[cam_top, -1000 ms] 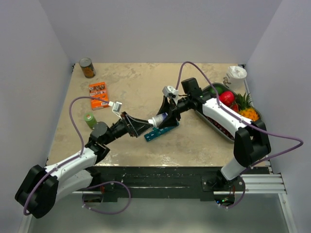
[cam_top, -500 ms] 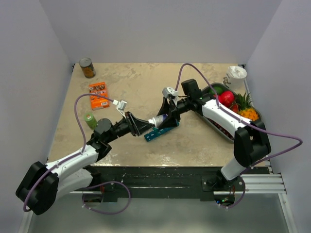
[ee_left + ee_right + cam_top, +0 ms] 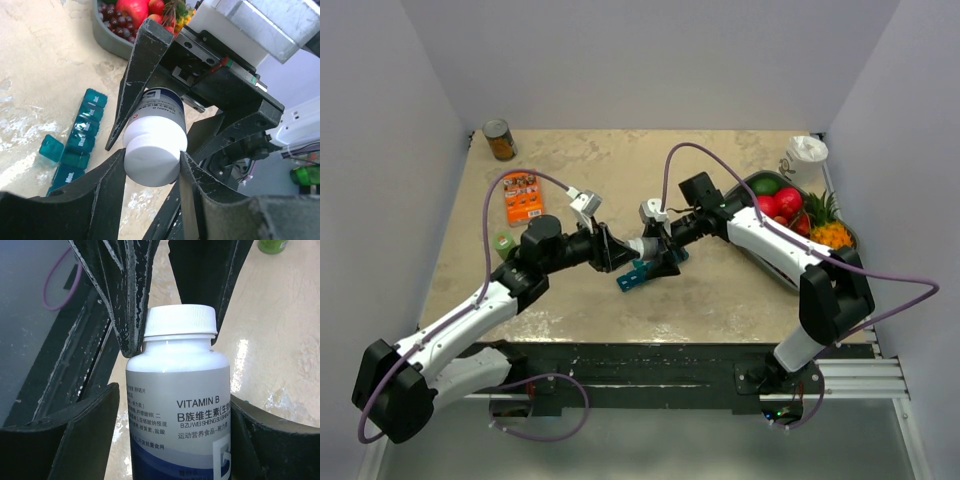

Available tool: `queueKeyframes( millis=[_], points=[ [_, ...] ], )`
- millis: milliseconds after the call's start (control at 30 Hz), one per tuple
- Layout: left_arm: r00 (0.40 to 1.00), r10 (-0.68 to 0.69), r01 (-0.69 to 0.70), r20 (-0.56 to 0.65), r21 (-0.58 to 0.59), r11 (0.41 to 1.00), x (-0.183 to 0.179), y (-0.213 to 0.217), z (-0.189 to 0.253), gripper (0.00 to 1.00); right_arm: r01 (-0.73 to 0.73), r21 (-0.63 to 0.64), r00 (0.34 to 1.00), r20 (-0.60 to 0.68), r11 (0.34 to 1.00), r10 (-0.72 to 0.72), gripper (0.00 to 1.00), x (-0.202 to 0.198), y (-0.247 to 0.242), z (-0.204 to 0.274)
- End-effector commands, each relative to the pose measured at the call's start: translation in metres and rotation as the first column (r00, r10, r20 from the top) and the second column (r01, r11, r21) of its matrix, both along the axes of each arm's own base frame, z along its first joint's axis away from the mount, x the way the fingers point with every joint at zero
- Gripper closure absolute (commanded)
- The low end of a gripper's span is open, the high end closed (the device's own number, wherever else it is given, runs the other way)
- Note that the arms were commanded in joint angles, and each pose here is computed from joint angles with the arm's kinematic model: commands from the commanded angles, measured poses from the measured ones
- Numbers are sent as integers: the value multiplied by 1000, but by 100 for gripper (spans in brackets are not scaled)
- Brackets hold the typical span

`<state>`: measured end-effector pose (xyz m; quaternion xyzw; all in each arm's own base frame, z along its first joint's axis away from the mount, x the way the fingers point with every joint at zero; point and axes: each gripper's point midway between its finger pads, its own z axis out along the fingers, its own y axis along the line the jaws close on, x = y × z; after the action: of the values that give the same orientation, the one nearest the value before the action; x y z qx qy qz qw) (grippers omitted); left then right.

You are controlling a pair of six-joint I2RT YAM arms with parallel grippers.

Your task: Sort the pills into containers

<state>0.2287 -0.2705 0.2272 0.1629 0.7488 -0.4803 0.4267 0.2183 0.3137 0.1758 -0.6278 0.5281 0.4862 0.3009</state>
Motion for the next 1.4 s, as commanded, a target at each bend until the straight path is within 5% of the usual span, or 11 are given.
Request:
queueKeyframes(
  millis=[0, 600, 733, 933, 1033, 1167, 1267, 1367],
  points=[
    [998, 2, -6, 63, 61, 998, 9, 4, 10, 100, -1, -30, 997, 74, 1000, 3, 27, 5, 2, 2],
    [993, -111, 115, -28, 217, 969, 2, 1, -14, 100, 9, -24, 996, 83, 1000, -7, 34, 7, 2, 9],
    [994, -104, 107, -23, 216, 970, 5, 2, -13, 100, -1, -17, 997, 75, 1000, 2, 44, 5, 3, 9],
    [996, -86, 84, 2, 181, 980, 10, 3, 0, 100, -19, -20, 998, 57, 1000, 20, 73, 2, 3, 5],
    [996, -86, 83, 14, 154, 985, 12, 5, 5, 100, -28, -13, 998, 54, 1000, 29, 100, 1, 4, 9],
    [991, -56, 44, 124, 101, 994, 11, 15, 30, 37, -41, -1, 999, 34, 999, 41, 100, -2, 4, 11],
    [970, -7, -4, 244, 45, 999, 7, 25, 54, 15, -46, 9, 999, 22, 999, 46, 100, -3, 6, 12],
    [948, 25, -39, 317, 35, 999, 3, 34, 63, 4, -51, 18, 999, 10, 999, 51, 100, -5, 6, 14]
  ],
)
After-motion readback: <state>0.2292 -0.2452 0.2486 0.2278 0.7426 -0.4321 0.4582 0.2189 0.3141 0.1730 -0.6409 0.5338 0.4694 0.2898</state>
